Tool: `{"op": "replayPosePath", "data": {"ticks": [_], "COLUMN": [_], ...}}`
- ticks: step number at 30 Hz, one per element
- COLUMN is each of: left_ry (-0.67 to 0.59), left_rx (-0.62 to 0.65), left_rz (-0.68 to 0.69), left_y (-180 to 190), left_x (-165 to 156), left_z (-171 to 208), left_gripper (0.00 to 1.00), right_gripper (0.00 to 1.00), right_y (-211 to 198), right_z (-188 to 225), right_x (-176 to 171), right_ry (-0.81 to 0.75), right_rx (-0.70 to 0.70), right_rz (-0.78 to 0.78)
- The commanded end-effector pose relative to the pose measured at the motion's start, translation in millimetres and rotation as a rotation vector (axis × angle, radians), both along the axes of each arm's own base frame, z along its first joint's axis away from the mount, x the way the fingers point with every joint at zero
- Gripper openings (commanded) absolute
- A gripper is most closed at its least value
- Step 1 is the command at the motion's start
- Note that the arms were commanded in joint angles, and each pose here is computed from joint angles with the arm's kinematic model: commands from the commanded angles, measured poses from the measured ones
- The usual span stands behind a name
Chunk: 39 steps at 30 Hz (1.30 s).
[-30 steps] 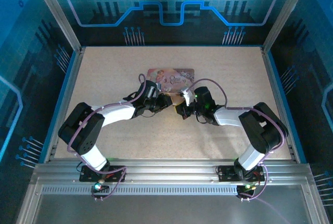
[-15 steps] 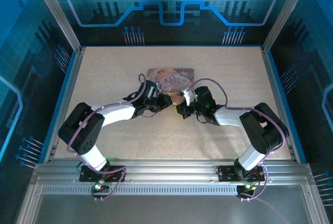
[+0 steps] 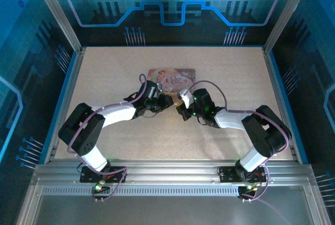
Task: Unlock the padlock with the key
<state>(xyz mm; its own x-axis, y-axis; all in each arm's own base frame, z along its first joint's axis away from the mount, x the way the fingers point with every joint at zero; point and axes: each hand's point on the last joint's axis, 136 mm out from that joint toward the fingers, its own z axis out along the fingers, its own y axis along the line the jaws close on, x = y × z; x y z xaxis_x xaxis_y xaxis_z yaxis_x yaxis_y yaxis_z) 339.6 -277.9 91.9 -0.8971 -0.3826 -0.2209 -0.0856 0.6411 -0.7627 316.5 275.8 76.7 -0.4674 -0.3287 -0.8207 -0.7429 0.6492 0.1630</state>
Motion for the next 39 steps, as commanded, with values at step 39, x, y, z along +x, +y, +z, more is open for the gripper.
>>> {"op": "replayPosePath", "data": {"ticks": [39], "left_ry": [-0.007], "left_rx": [-0.090], "left_rz": [-0.025], "left_y": [-10], "left_x": [-1], "left_z": [25], "left_gripper": [0.09], "right_gripper": [0.00], "right_y": [5], "right_z": [7], "right_x": [-29], "right_ry": [0.075], "right_rx": [0.066], "right_rz": [0.032]}}
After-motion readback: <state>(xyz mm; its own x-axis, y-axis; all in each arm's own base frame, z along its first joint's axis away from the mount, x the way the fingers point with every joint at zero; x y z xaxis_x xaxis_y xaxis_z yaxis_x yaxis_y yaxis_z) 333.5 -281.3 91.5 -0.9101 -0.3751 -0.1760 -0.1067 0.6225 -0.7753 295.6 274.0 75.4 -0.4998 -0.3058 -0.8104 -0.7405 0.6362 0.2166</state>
